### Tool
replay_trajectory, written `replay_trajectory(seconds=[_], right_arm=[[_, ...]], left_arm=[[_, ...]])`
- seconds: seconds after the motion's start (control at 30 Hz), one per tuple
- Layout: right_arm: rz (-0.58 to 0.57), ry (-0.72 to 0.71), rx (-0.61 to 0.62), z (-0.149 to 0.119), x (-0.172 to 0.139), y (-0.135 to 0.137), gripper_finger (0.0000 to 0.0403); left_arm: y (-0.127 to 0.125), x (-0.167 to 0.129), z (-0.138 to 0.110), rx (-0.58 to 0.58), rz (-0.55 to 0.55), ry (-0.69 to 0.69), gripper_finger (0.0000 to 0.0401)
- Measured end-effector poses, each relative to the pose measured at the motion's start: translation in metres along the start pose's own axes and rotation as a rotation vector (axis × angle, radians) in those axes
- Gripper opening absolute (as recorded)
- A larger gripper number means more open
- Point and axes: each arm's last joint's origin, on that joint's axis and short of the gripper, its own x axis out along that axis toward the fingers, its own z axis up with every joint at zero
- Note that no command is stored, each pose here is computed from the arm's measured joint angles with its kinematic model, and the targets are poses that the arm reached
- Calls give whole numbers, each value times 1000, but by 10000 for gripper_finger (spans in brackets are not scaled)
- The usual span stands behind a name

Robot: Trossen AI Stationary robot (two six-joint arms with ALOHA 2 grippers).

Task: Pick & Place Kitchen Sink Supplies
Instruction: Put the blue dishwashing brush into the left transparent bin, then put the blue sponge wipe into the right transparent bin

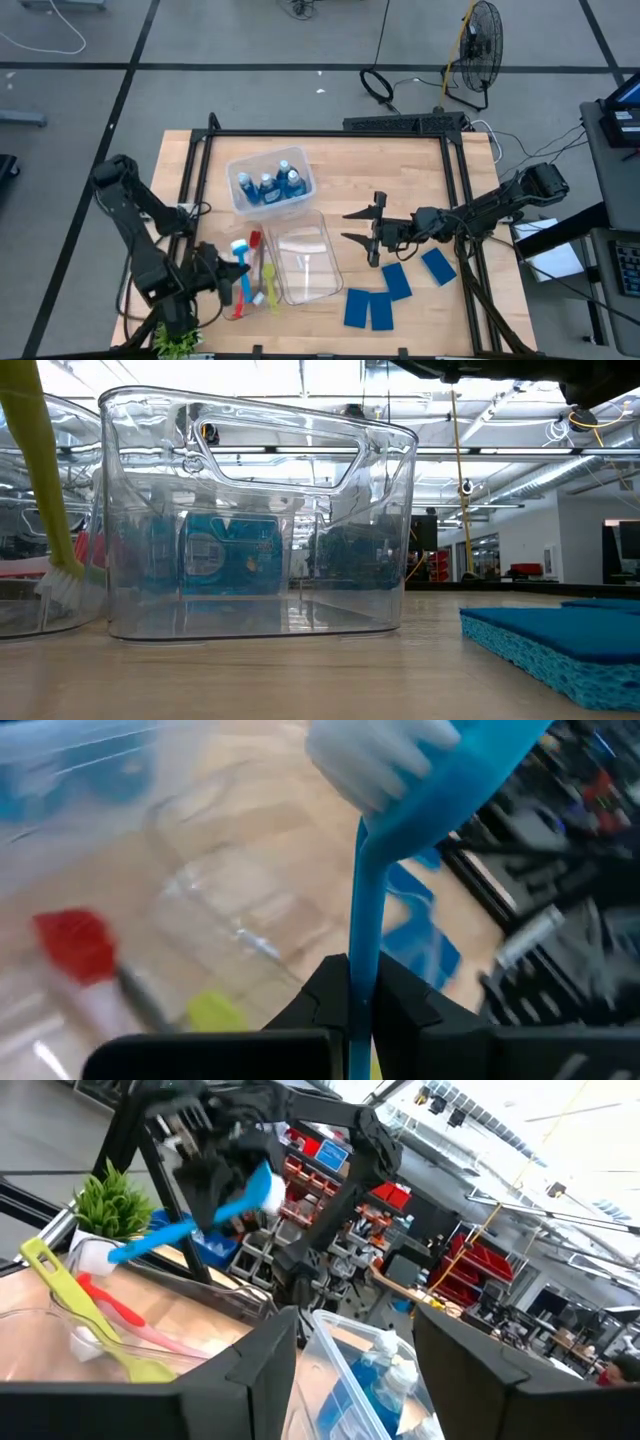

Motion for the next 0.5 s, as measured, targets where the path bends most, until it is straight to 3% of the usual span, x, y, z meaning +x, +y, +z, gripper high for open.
replay_trajectory(seconds=[0.1, 0.27, 0.5], right_arm=[[-1, 0, 0, 0, 0, 0, 185], [-5, -2, 2, 0, 0, 0, 185], [-1, 19, 41, -2, 0, 0, 187]], left_arm=[[13, 2, -10, -82, 88, -17, 34], [27, 7, -18, -127, 279, 24, 95], [28, 9, -15, -100, 309, 33, 164]])
